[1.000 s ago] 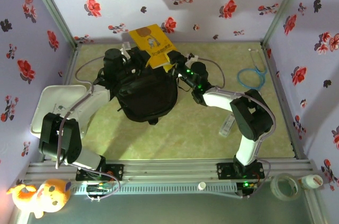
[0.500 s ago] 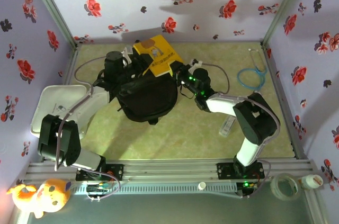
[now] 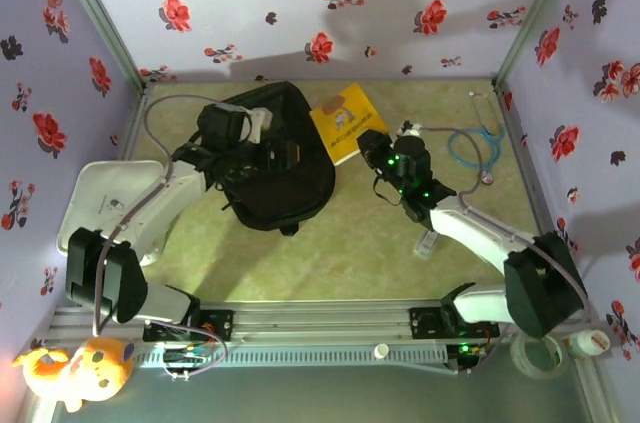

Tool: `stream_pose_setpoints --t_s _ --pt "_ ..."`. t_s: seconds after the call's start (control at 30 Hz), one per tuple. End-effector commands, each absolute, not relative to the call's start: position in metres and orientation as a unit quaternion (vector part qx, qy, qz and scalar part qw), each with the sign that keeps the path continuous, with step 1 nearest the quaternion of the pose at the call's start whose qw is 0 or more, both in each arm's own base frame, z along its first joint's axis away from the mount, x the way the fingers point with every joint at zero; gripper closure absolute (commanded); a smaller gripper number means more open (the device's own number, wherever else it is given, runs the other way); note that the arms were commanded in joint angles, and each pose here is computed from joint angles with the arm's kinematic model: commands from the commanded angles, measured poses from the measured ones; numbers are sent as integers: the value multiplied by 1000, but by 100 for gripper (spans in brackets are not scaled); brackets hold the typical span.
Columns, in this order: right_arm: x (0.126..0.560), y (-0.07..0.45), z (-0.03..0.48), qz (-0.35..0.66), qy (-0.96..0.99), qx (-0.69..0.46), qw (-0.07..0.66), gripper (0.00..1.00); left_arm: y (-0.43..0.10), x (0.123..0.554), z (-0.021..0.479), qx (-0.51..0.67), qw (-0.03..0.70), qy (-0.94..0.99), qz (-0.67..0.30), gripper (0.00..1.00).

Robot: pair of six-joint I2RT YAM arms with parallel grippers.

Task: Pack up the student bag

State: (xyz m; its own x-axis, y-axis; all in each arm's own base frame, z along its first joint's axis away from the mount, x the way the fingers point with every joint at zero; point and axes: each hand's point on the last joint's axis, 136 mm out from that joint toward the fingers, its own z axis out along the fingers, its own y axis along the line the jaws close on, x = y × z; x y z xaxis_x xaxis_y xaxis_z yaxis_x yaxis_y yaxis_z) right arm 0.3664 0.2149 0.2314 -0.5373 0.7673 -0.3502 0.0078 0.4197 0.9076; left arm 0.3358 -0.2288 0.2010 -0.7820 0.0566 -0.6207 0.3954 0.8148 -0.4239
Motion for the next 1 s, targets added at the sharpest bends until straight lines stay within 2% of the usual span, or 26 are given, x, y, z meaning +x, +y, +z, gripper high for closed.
stream_pose_setpoints --t_s 0.0,0.27,0.43,0.57,0.97 --pt "362 187 233 413 749 259 449 91 -240 304 176 227 263 914 -211 4" --pt "348 151 224 372 753 281 465 91 -282 264 137 352 194 904 -145 16" --pt "345 141 217 363 753 292 465 90 -286 274 124 369 193 907 -66 21" --pt "346 140 215 365 753 294 463 90 -287 280 113 375 179 909 -40 26" --pt "347 141 212 367 753 293 460 89 -281 294 85 384 139 912 35 25"
